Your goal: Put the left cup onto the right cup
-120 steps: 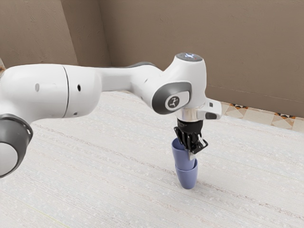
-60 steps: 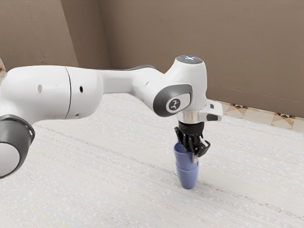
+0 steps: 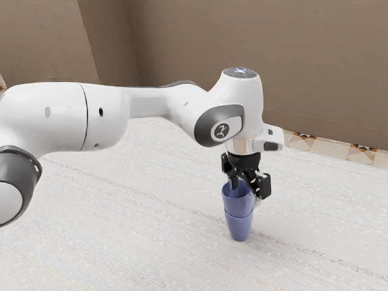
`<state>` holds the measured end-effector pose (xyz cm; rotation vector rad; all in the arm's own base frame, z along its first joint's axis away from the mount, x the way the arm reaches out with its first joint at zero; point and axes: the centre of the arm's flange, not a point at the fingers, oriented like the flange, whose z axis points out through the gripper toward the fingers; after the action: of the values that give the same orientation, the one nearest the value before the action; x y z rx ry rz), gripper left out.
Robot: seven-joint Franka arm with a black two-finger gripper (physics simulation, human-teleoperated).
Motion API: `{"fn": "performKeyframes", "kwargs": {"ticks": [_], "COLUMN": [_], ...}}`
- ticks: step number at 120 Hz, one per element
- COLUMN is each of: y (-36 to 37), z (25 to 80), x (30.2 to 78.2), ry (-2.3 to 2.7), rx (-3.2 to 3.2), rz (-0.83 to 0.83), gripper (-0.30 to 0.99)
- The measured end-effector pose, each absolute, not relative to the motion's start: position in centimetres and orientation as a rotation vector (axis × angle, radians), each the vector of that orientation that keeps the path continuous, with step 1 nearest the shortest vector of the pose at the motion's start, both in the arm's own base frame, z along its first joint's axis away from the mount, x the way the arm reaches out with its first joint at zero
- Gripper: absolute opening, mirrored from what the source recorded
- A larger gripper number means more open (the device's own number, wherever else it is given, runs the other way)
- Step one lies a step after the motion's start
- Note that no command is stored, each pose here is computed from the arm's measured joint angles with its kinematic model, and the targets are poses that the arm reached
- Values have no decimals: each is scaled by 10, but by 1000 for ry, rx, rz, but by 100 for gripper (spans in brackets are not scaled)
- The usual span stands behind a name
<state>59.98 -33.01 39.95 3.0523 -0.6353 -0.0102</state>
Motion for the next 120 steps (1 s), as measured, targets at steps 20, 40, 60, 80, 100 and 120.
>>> {"fn": "performKeyframes", "kwargs": {"ticks": [20,40,60,80,100,120], "y": [-329,-325,-322,-316,-304,-281], "z": [414,429,449,479,503,522], "x": [597,591,585,577,571,572], "ry": [-633,-631,-631,-634,-626,-589], "rx": [3050,3047,3045,3044,3052,3065], "rz": [12,34,55,82,95,96], "gripper": [67,68,69,69,69,69]}}
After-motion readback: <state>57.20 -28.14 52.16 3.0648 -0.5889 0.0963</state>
